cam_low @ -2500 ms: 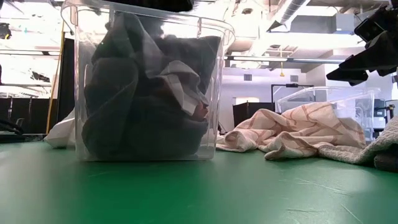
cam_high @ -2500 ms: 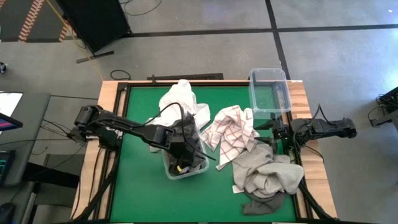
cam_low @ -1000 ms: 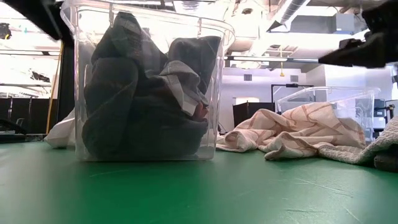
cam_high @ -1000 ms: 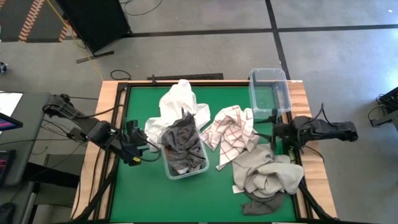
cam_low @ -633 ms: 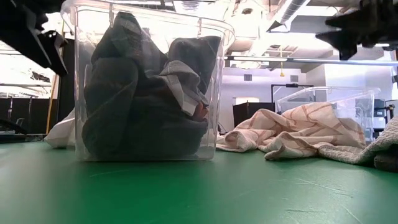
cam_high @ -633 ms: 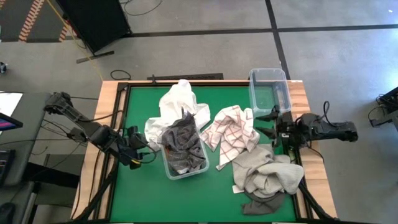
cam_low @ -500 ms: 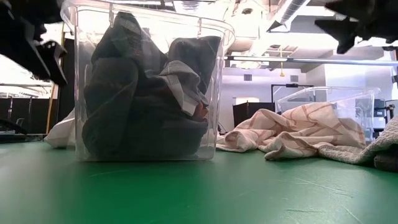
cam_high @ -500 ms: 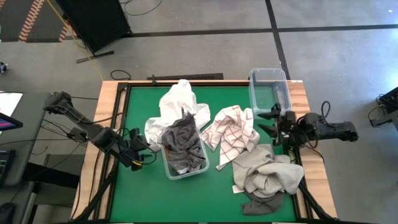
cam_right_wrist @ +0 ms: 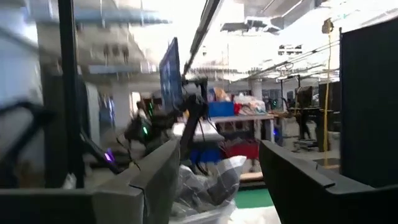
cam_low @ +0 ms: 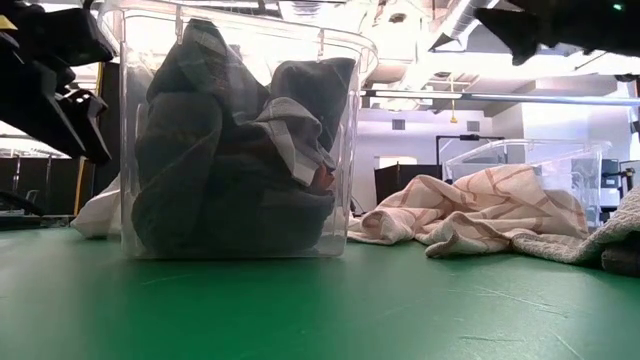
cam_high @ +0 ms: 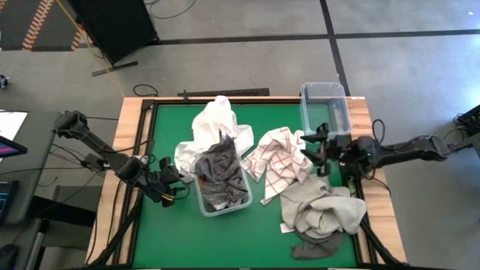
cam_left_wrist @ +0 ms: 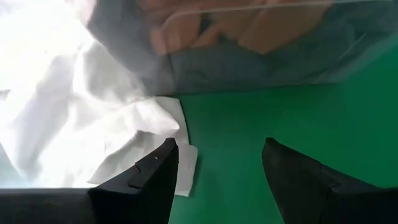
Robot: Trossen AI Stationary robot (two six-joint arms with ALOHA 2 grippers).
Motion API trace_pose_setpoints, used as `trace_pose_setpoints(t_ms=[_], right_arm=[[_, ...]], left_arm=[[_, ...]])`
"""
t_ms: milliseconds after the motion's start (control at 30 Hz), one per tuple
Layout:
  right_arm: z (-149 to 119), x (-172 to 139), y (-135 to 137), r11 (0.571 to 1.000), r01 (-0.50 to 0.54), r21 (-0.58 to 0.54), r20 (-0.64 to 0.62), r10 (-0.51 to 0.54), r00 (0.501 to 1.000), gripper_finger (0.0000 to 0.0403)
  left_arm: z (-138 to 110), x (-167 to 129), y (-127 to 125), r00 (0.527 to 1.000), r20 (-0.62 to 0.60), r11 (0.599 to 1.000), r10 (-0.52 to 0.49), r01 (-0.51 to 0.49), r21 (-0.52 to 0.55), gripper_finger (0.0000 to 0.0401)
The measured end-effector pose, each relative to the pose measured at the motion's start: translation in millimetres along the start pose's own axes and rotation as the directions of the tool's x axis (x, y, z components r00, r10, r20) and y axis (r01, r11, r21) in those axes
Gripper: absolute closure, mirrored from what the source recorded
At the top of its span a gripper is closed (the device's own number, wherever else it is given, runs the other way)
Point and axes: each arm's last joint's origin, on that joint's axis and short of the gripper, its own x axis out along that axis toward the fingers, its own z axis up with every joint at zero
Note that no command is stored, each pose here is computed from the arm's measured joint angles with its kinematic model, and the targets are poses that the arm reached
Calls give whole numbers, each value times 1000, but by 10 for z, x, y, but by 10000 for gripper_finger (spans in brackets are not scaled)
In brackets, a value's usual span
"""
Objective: Sort towels by color in basket
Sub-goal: Put the white stripe towel into the top transparent bin
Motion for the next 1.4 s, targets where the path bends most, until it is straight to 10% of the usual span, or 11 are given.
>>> trace_pose_setpoints(t_ms=[167, 300, 633, 767, 1200, 1400], right_arm=[[73, 509, 67, 989, -18, -147, -204, -12, 979, 154], [14, 932, -30, 951, 5, -309, -509, -170, 844, 154], [-491, 1228, -623, 930, -10, -367, -927, -365, 89, 152], [-780, 1153, -816, 947, 1, -322, -941, -320, -114, 138], [-1582, 1206, -967, 991, 46, -124, -967, -110, -229, 16], [-1739, 1213, -870, 994, 7, -113, -957, -107, -270, 60]], left_arm=[[10, 0, 3, 1000, 22, 1000, 20, -20, 9, 180], [10, 0, 4, 999, 23, 1000, 23, -23, 4, 180], [10, 0, 4, 999, 23, 1000, 23, -23, 9, 180], [10, 0, 4, 999, 23, 1000, 23, -24, 9, 180], [10, 0, 4, 999, 24, 1000, 24, -24, -2, 180], [10, 0, 4, 999, 24, 1000, 24, -24, 0, 180]])
